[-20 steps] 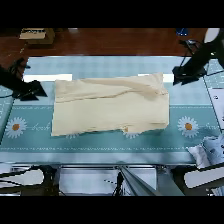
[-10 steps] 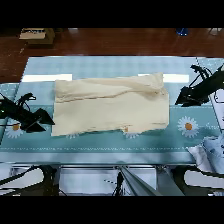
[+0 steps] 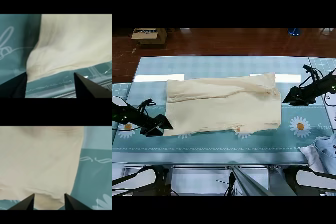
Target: Fold the shirts.
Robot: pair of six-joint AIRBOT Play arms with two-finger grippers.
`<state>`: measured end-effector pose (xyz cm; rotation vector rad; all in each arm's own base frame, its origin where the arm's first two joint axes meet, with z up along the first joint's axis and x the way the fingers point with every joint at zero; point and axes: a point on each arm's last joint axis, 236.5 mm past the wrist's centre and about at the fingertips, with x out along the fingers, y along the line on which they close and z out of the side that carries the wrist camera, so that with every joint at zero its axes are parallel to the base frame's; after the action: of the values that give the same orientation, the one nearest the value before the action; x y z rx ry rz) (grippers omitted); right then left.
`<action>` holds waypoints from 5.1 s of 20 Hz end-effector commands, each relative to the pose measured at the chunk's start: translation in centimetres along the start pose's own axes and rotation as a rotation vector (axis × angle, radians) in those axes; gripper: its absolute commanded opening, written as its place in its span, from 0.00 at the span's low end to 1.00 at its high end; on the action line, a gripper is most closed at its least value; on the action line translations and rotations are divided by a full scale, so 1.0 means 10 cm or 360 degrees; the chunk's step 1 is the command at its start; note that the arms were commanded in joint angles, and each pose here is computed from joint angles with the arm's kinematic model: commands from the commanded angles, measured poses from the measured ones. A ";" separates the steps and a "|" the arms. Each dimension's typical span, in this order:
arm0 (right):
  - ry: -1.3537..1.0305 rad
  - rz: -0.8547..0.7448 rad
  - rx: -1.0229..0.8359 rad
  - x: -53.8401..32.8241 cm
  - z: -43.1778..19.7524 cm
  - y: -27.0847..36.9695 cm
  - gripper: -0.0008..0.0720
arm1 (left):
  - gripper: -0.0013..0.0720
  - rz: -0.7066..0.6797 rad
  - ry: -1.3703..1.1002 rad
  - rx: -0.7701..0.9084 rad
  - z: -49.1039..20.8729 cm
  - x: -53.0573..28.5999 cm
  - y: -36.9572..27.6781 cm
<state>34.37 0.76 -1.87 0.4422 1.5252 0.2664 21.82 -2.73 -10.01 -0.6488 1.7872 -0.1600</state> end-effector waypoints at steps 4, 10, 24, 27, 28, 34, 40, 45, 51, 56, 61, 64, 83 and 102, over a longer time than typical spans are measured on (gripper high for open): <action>-0.0014 -0.0064 0.0036 -0.13 -0.06 -0.14 0.65 | 0.04 0.0002 -0.0093 0.0095 0.15 0.16 -0.21; -0.0019 0.0097 0.0352 -0.09 -0.53 -0.52 0.65 | 0.04 -0.0003 -0.0071 0.0118 0.11 0.16 -0.22; -0.0124 0.0419 0.0607 0.79 -1.08 -0.17 0.67 | 0.04 -0.0006 -0.0058 0.0117 0.09 0.16 -0.22; -0.0219 0.0428 0.0628 0.83 -0.95 -0.16 0.45 | 0.04 -0.0005 -0.0060 0.0118 0.10 0.16 -0.22; -0.0253 0.0425 0.0619 0.84 -0.89 -0.13 0.33 | 0.04 -0.0006 -0.0061 0.0126 0.10 0.16 -0.22; -0.0243 0.0784 0.0219 0.44 -0.74 0.56 0.07 | 0.04 -0.0083 -0.0118 0.0239 0.13 -0.01 -0.42; -0.0632 0.0772 0.0055 -0.57 0.12 0.81 0.07 | 0.04 -0.0239 -0.0764 0.0545 0.57 -1.26 -1.30; -0.0925 0.0561 -0.0026 -0.57 0.78 0.90 0.07 | 0.04 -0.0351 -0.0860 0.0474 1.01 -1.34 -1.45; -0.1199 0.0458 0.0063 -0.34 1.57 0.87 0.07 | 0.04 -0.0406 -0.0987 0.0318 1.74 -1.41 -1.31; -0.1323 0.0431 0.0104 -0.46 1.96 0.79 0.07 | 0.04 -0.0460 -0.0988 0.0310 2.09 -1.45 -1.35; -0.1162 0.0377 0.0063 0.14 1.95 0.75 0.07 | 0.04 -0.0536 -0.0872 0.0276 2.33 -0.99 -1.39; -0.1229 0.0307 0.0111 0.26 2.07 0.67 0.07 | 0.04 -0.0541 -0.0938 0.0249 2.51 -1.05 -1.35; -0.1349 0.0318 0.0258 0.14 2.21 0.60 0.51 | 0.23 -0.0603 -0.0940 0.0310 2.63 -1.01 -1.35; -0.0636 0.0265 0.0355 0.51 1.52 -0.30 0.85 | 0.44 -0.0815 -0.0989 0.0659 2.18 -1.89 -1.85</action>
<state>48.06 -3.64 -6.46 0.7084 1.1362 0.1098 51.98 -3.23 6.61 -0.7522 0.9210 -0.5600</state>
